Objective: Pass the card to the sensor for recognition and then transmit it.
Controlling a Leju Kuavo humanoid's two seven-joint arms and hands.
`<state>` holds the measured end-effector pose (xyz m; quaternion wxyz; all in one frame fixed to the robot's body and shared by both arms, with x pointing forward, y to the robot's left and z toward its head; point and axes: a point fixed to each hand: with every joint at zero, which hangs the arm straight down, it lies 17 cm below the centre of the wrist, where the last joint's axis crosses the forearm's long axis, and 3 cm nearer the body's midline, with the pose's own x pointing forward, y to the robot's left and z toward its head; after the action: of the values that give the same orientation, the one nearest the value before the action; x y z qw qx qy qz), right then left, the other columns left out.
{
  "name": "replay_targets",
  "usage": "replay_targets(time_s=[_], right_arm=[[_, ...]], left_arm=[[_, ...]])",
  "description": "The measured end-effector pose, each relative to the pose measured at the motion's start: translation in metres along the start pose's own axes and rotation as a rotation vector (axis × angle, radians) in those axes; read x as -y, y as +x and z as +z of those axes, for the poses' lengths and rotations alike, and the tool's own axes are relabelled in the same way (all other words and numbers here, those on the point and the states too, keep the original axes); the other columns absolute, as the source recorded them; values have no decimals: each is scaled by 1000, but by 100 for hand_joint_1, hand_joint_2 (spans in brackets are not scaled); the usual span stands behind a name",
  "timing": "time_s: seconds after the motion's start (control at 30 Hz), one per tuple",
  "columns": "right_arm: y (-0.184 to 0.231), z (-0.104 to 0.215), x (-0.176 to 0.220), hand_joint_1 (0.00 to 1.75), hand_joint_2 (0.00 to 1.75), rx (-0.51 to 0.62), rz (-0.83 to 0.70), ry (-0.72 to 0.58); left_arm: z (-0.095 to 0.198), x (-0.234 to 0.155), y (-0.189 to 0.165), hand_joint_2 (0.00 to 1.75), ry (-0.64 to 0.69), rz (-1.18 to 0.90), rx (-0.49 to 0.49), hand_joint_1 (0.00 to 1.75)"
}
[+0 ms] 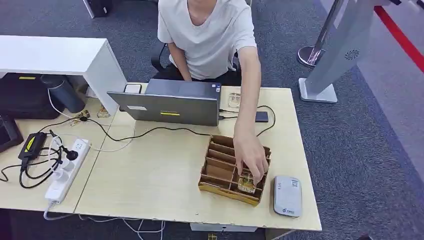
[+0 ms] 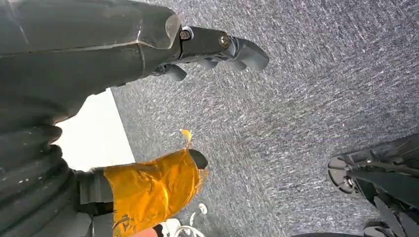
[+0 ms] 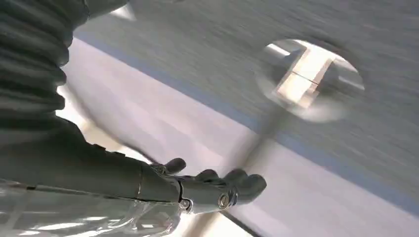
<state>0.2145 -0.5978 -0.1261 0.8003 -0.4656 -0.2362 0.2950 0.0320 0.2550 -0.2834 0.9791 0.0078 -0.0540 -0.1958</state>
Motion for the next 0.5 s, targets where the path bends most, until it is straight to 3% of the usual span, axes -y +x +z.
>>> replay_targets(time_s=[0.27, 0.5], right_arm=[[106, -7, 104, 0, 175, 310, -36, -260], [169, 4, 168, 0, 175, 470, -59, -405]], left_arm=[[0, 1, 4, 175, -7, -9, 20, 0], [0, 3, 5, 175, -11, -15, 28, 0]])
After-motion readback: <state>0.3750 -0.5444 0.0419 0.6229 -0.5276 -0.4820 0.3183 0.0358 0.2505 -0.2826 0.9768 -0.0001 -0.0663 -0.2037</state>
